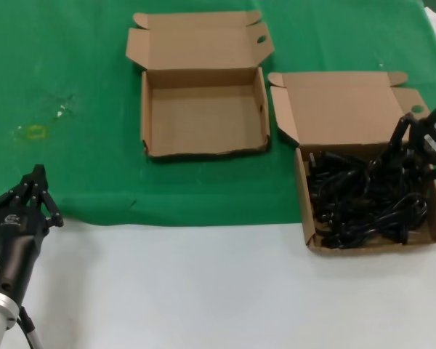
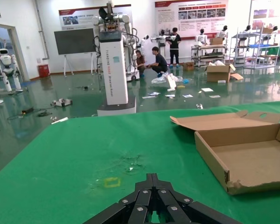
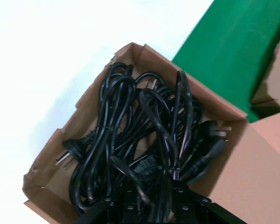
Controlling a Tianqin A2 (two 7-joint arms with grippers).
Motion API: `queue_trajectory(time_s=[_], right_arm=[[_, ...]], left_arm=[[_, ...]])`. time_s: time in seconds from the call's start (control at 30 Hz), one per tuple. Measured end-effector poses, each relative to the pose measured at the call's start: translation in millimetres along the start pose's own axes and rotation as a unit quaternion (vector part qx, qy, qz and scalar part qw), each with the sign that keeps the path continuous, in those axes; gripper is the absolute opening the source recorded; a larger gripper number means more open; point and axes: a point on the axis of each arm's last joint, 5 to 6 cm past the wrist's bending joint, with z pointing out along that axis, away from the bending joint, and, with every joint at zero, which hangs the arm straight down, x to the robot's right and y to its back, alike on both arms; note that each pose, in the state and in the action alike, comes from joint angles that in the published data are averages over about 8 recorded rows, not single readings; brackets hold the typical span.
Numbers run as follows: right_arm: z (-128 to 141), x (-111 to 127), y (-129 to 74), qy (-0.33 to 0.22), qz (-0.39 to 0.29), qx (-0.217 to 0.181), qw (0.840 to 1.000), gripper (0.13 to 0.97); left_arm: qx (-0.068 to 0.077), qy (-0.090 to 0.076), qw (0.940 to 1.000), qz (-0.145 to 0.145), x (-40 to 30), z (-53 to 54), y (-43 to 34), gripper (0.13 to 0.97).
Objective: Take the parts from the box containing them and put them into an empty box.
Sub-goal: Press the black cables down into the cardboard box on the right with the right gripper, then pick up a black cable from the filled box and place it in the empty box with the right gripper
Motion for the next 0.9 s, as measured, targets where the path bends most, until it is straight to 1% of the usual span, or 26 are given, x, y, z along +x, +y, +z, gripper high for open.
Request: queue_trajectory(time_s=[0.07,0.1,0.37,0.67,0.9], right_arm=[[-3,1,-1,0.004,0.000,-0.001,1.000,0.311],[-5,2,-1,0.007,0.001,-0.001,1.000,0.311],[-21,8,-4,0.025,0.007,-0.003,1.000,0.205],[-41,11,-6,0.045,0.022,-0.003,0.999,0.173],[-60,19,-9,0.067,0.032,-0.003,0.997,0.173]], left_arm=[[0.000,0.000,1.0000,0.000,0.0,0.0,0.0,0.144],[0.000,0.000,1.0000,0.000,0.0,0.0,0.0,0.144],[0.000,0.000,1.0000,0.000,0.0,0.0,0.0,0.144],[0.000,0.000,1.0000,0.000,0.0,0.0,0.0,0.144],[0.000,0.000,1.0000,0.000,0.0,0.0,0.0,0.144]])
